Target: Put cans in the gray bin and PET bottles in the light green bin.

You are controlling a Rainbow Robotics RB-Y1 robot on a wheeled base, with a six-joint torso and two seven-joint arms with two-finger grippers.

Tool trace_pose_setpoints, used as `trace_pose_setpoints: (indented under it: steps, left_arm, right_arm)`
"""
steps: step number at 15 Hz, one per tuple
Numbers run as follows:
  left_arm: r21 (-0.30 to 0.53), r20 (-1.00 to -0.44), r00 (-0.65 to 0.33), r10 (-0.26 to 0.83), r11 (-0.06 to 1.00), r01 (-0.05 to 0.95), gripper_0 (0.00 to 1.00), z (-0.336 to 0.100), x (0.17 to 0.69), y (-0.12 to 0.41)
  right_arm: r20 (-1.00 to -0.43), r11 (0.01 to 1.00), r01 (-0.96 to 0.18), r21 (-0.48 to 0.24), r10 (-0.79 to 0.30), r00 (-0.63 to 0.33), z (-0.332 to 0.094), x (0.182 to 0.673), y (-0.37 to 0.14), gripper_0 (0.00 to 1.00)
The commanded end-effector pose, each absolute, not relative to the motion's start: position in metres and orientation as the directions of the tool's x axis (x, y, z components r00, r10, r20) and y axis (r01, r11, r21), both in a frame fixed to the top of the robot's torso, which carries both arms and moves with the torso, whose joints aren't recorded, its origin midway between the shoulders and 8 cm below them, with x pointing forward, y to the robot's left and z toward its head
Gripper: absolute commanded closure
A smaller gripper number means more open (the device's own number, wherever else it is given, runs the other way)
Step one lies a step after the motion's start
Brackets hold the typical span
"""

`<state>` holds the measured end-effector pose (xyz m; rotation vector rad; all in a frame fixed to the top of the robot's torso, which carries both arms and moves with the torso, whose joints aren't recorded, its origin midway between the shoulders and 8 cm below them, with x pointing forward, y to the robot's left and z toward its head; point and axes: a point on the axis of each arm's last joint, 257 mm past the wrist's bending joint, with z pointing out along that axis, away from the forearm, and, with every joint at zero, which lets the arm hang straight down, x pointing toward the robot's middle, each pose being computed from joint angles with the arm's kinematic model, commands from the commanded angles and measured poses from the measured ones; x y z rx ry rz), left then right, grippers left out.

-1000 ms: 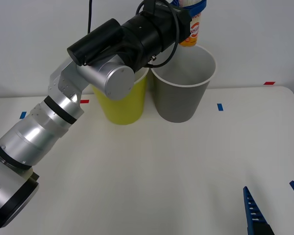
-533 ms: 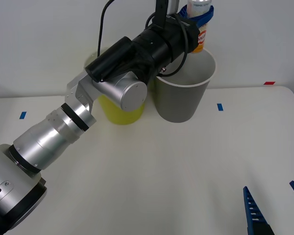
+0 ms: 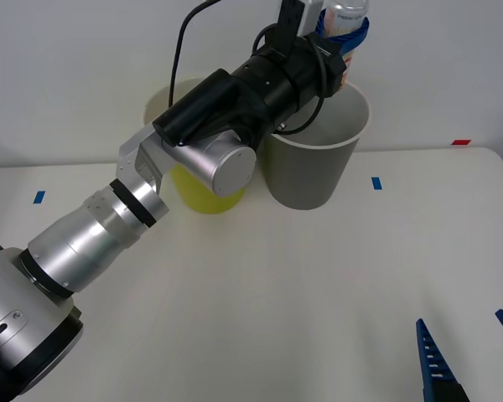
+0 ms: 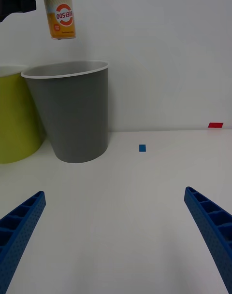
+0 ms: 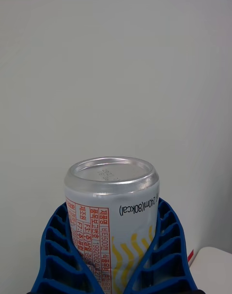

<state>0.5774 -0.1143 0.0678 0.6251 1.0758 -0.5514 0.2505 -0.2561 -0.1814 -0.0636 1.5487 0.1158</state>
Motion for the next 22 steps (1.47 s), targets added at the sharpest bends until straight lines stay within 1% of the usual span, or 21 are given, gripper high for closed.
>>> trace_pose_setpoints:
  steps: [1, 3, 7, 8, 9, 10, 18, 22]
  left_arm:
    - [0.188, -0.911, 0.391, -0.129, 0.715, 0.674, 1.0, 0.062, 0.58, -0.115]
    - [0.176, -0.905, 0.398, -0.15, 0.719, 0.673, 1.0, 0.062, 0.58, -0.116]
    - [0.169, -0.907, 0.392, -0.153, 0.72, 0.673, 1.0, 0.062, 0.582, -0.114]
    - [0.171, -0.907, 0.393, -0.15, 0.721, 0.671, 0.94, 0.062, 0.583, -0.113]
    - [0.167, -0.908, 0.389, -0.153, 0.721, 0.673, 0.36, 0.062, 0.583, -0.112]
    - [0.163, -0.91, 0.386, -0.154, 0.722, 0.672, 0.0, 0.061, 0.584, -0.11]
    - [0.155, -0.913, 0.379, -0.152, 0.729, 0.667, 0.0, 0.06, 0.59, -0.1]
    - [0.167, -0.904, 0.398, -0.158, 0.725, 0.668, 0.0, 0.072, 0.584, -0.087]
  right_arm:
    - [-0.999, 0.993, -0.115, 0.032, 0.034, 0.018, -0.181, 0.25, -0.256, 0.0]
    - [-0.999, 0.993, -0.115, 0.032, 0.034, 0.018, -0.181, 0.25, -0.256, 0.0]
    - [-0.999, 0.993, -0.115, 0.032, 0.034, 0.018, -0.181, 0.25, -0.256, 0.0]
    - [-0.999, 0.993, -0.115, 0.032, 0.034, 0.018, -0.181, 0.25, -0.256, 0.0]
    - [-0.999, 0.993, -0.115, 0.032, 0.034, 0.018, -0.181, 0.25, -0.256, 0.0]
    - [-0.999, 0.993, -0.115, 0.032, 0.034, 0.018, -0.181, 0.25, -0.256, 0.0]
    - [-0.999, 0.993, -0.115, 0.032, 0.034, 0.018, -0.181, 0.25, -0.256, 0.0]
    - [-0.999, 0.993, -0.115, 0.032, 0.034, 0.018, -0.181, 0.25, -0.256, 0.0]
